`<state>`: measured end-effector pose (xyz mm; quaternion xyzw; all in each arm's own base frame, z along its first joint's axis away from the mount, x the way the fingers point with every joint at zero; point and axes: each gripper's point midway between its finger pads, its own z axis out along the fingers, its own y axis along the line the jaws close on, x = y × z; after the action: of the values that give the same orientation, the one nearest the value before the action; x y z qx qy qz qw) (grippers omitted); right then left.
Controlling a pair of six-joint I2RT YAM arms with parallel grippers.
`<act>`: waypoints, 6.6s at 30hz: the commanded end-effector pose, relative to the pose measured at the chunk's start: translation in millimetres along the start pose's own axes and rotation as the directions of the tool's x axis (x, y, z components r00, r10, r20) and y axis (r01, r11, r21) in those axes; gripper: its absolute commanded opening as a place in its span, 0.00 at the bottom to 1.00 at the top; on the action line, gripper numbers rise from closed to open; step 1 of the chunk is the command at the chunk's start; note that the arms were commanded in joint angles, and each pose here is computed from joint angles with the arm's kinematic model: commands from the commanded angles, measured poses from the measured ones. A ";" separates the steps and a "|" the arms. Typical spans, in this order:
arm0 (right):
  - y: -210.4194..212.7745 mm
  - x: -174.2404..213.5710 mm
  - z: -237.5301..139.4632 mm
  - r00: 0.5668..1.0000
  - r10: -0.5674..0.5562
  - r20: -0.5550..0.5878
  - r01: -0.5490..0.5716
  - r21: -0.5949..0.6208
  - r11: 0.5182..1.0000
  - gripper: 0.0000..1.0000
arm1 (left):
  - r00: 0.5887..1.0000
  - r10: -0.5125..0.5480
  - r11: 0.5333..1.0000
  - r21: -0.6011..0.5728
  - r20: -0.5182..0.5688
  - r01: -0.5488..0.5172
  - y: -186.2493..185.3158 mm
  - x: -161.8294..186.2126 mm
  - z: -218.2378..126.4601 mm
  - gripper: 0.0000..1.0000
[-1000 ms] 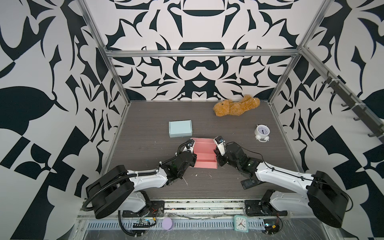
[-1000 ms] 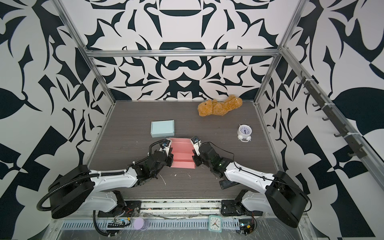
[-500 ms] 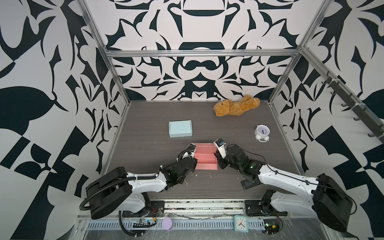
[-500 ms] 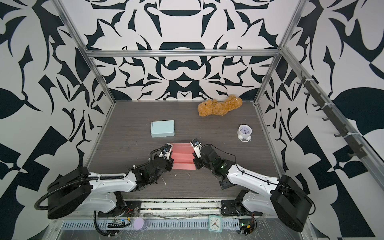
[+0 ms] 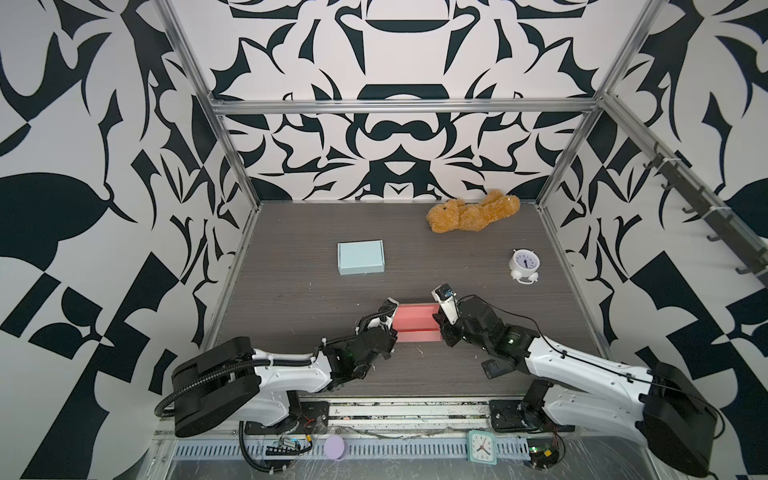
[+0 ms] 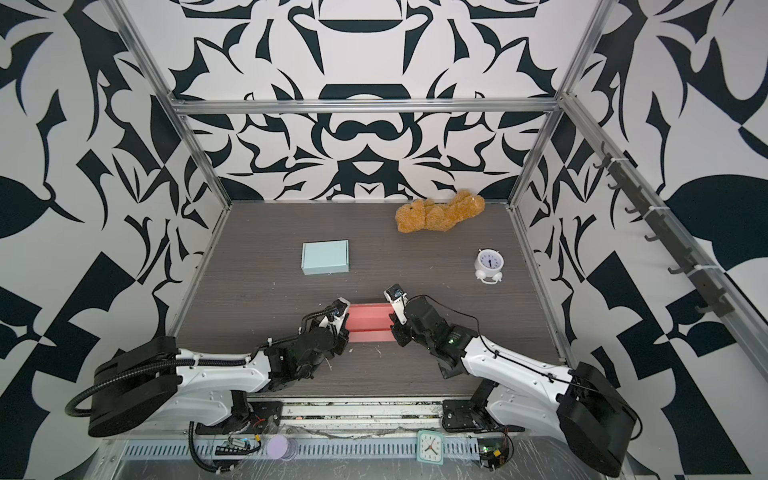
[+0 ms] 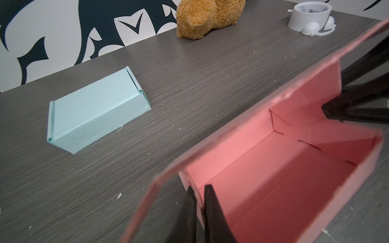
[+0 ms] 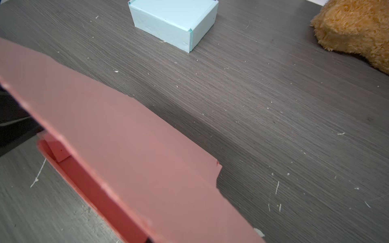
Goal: Fold the paper box
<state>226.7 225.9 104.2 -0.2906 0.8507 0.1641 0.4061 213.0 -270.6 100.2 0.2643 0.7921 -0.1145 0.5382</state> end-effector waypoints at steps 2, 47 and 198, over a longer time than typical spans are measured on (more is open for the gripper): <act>12.0 -1.9 -3.5 1.000 0.012 0.015 -0.011 -0.055 0.998 0.22 | 1.000 0.011 0.996 0.088 -0.009 -0.010 -18.2 4.7 -6.3 0.15; 5.3 -110.2 -101.8 0.986 0.095 0.140 -0.093 -0.016 0.995 0.60 | 0.928 -0.353 0.926 0.101 -0.119 0.365 35.2 -81.6 -112.5 0.78; 26.3 17.0 37.0 0.882 0.335 -0.331 -0.406 -0.172 0.898 0.58 | 0.601 -0.553 0.725 0.021 -0.577 0.688 13.4 43.0 34.8 0.33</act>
<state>218.2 237.1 50.0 -0.1731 0.9334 0.2580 0.1796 230.8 -264.6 50.5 0.0546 0.9273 -0.3213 0.1843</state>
